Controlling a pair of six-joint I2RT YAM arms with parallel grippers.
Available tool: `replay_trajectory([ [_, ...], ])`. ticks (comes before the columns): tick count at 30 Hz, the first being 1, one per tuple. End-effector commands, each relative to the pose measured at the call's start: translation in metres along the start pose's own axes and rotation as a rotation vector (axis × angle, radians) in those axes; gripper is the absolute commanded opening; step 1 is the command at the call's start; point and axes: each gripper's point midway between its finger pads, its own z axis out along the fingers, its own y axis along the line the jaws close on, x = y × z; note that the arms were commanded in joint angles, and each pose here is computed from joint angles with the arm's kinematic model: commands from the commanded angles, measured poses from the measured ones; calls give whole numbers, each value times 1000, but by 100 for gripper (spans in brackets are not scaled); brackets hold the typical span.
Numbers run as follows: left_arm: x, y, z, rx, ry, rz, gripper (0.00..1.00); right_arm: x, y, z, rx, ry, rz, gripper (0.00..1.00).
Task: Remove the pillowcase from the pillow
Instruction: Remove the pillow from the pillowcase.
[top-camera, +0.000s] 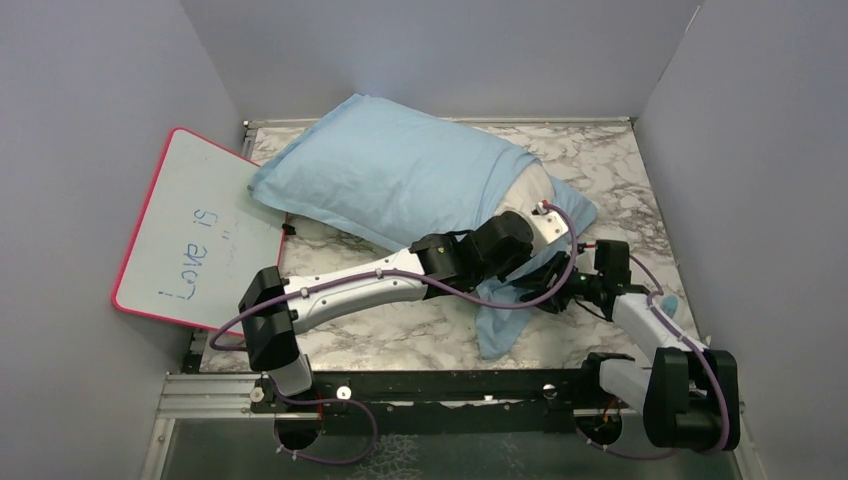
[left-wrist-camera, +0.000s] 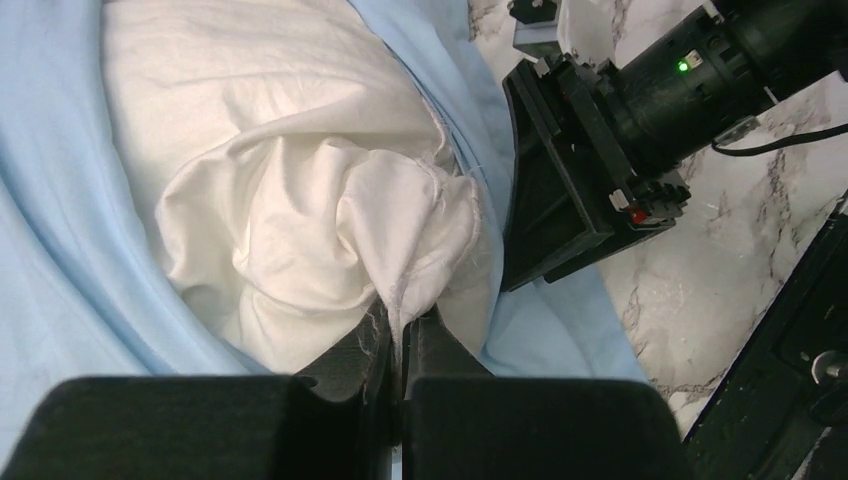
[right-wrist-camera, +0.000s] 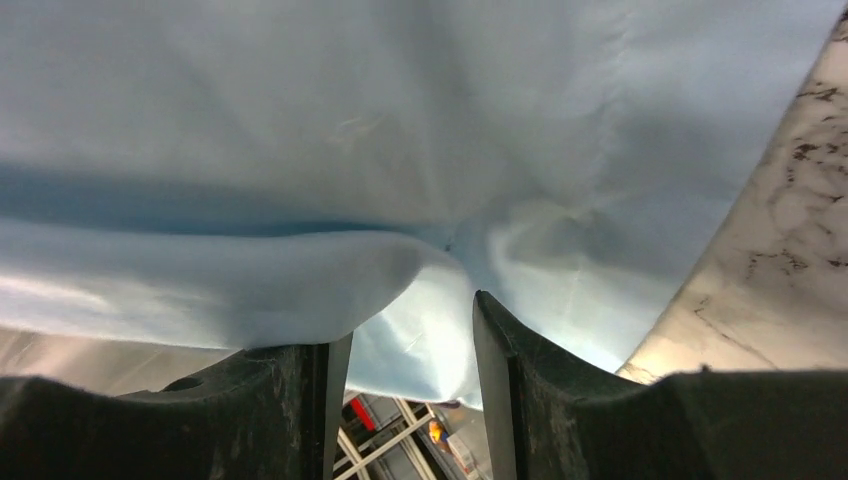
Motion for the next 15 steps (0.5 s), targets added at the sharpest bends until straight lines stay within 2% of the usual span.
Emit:
replay_trajectory([
  [1,-70,17,-44,14,-210,-90,0,-18,9,3,-11,-46,-35,52],
  [8,-61,21,-46,-4,-190,-104,0,-21,31,-8,-19,-42,-98,52],
  [15,-65,22,-43,-5,-194,-111,0,5,63,-35,-129,-41,-229,61],
])
